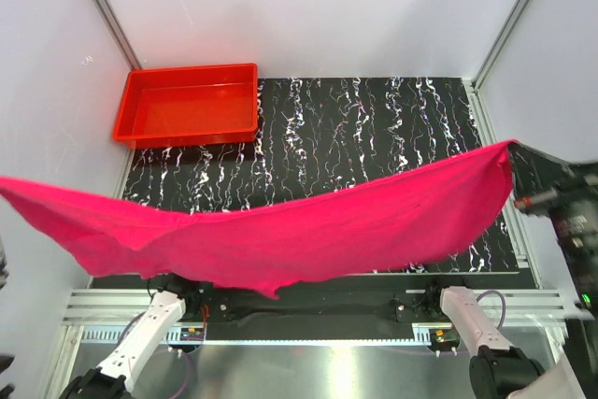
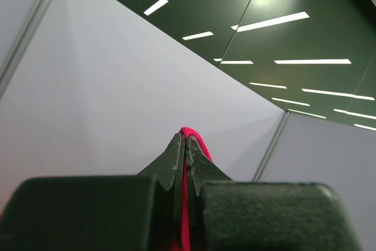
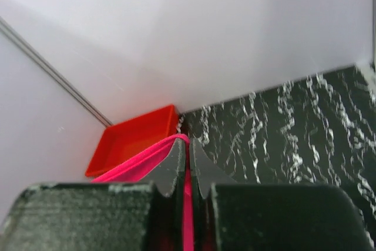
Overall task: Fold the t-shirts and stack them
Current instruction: Fold the tshirt
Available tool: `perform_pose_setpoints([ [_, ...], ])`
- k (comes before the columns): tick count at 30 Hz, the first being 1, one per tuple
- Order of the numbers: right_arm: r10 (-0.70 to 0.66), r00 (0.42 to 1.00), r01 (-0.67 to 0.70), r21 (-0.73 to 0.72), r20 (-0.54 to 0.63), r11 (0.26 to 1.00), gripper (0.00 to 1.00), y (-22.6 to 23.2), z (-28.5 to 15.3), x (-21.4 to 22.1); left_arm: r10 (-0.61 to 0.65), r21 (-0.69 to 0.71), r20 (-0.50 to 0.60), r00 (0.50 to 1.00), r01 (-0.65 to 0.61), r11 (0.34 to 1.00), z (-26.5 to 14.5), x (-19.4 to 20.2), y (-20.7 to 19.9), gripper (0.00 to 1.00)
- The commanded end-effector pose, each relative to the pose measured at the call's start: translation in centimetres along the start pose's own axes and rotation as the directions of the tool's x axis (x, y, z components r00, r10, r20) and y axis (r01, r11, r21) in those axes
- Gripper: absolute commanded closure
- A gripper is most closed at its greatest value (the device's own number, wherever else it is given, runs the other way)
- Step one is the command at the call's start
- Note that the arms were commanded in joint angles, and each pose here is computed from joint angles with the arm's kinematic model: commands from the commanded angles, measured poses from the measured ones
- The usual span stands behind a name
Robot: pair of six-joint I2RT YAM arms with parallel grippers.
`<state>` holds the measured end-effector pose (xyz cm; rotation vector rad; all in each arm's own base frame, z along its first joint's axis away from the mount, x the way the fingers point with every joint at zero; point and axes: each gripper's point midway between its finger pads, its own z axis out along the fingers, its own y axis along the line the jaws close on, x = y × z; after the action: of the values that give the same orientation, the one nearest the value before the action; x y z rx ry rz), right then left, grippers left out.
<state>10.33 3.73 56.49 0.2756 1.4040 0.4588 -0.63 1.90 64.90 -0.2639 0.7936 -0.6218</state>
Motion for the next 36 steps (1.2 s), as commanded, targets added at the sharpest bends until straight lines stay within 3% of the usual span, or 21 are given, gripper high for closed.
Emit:
perform_pose_setpoints([
  [1,0.070,0.994,-0.062,0.091,-0.084,0.994,1.00,-3.1,6.4,3.1,0.008,-0.022,-0.075,0.997,-0.010,1.000,5.8,5.6,1.3,1.00],
  [4,0.111,0.986,-0.089,0.173,-0.122,0.981,1.00,-6.3,10.6,6.6,0.009,-0.030,-0.177,0.984,-0.014,0.999,10.5,13.7,3.3,1.00],
  [7,0.138,0.972,-0.068,0.339,-0.188,0.938,1.00,-12.3,14.2,12.9,0.047,-0.086,-0.369,0.928,-0.084,0.993,13.4,25.5,8.0,1.00],
  [12,0.128,0.960,0.003,0.468,-0.248,0.884,1.00,-18.8,16.9,20.4,0.052,-0.162,-0.574,0.817,-0.175,0.971,12.8,39.2,15.0,1.00],
  [15,0.132,0.951,0.040,0.534,-0.281,0.845,1.00,-22.0,17.8,24.1,0.055,-0.172,-0.630,0.775,-0.208,0.963,12.2,44.9,18.0,1.00],
  [22,0.091,0.898,0.200,0.583,-0.430,0.788,1.00,-26.9,19.3,30.1,0.128,-0.148,-0.727,0.675,-0.335,0.930,12.7,51.8,22.2,1.00],
  [27,0.107,0.848,0.247,0.566,-0.520,0.787,1.00,-28.2,20.3,33.2,0.130,-0.148,-0.744,0.656,-0.350,0.925,13.1,52.9,23.5,1.00],
  [36,0.058,0.824,0.297,0.516,-0.564,0.803,1.00,-28.9,23.3,33.8,0.103,-0.130,-0.734,0.672,-0.288,0.949,14.7,53.5,22.4,1.00],
])
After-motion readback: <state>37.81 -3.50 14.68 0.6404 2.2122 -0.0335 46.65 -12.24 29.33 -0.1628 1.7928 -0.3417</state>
